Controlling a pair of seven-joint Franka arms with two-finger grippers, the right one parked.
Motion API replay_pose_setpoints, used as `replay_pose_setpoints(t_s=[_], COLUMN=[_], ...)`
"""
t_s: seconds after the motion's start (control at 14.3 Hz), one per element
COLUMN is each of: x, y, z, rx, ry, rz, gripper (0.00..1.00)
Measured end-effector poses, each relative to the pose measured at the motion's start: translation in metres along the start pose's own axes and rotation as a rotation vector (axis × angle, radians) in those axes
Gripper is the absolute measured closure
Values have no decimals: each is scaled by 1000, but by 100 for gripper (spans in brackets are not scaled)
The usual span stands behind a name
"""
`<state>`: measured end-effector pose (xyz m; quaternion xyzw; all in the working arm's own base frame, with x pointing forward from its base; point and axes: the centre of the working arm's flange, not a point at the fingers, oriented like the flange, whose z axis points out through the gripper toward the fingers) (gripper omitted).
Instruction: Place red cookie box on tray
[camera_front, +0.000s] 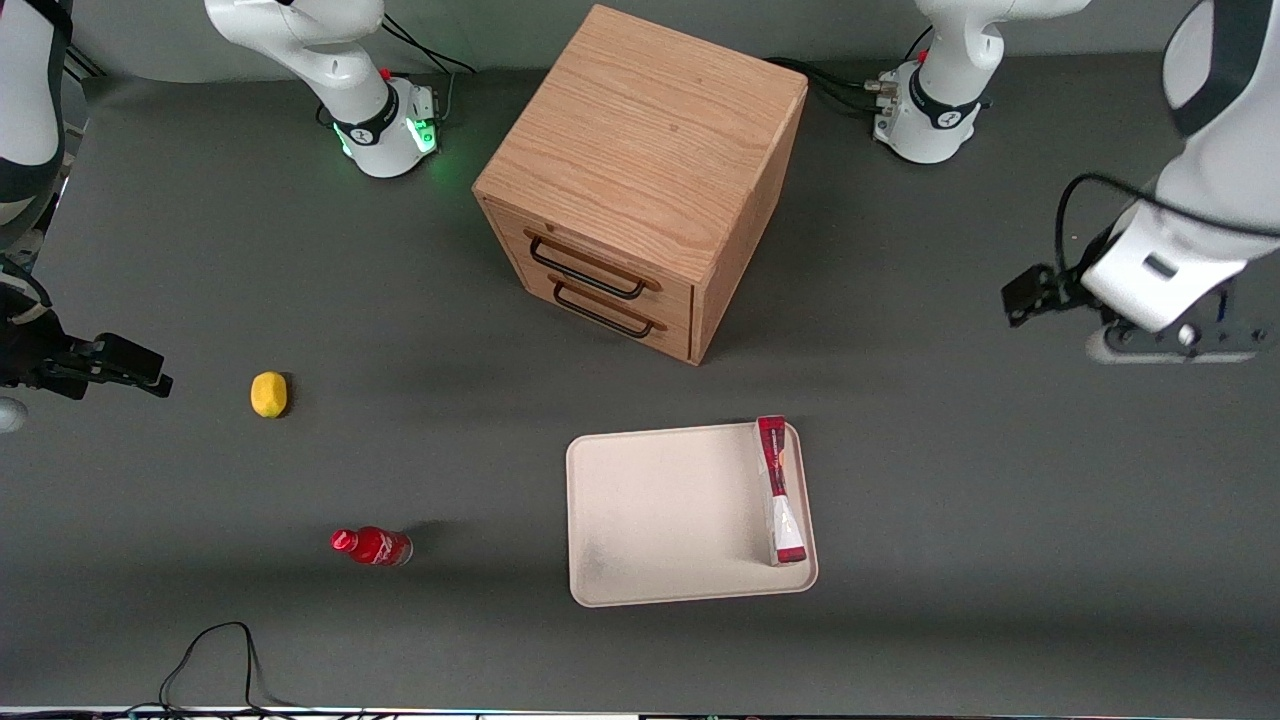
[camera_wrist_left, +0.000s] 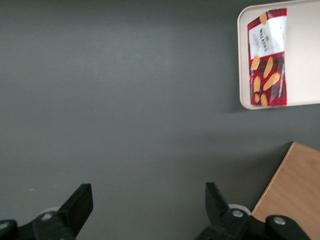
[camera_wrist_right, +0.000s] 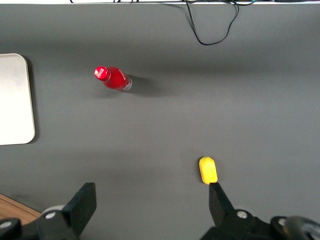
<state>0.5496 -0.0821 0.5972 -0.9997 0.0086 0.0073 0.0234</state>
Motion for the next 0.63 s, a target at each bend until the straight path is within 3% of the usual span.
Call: replay_pose_setpoints(t_s=[0.28,0.42,0.63], x=[-48,-51,-49], y=[-30,-40,-42], z=[-21,-17,-2], rx=[-52,-56,-55], ry=[26,37,22], rz=[-33,-45,-25], gripper=[0,0,0])
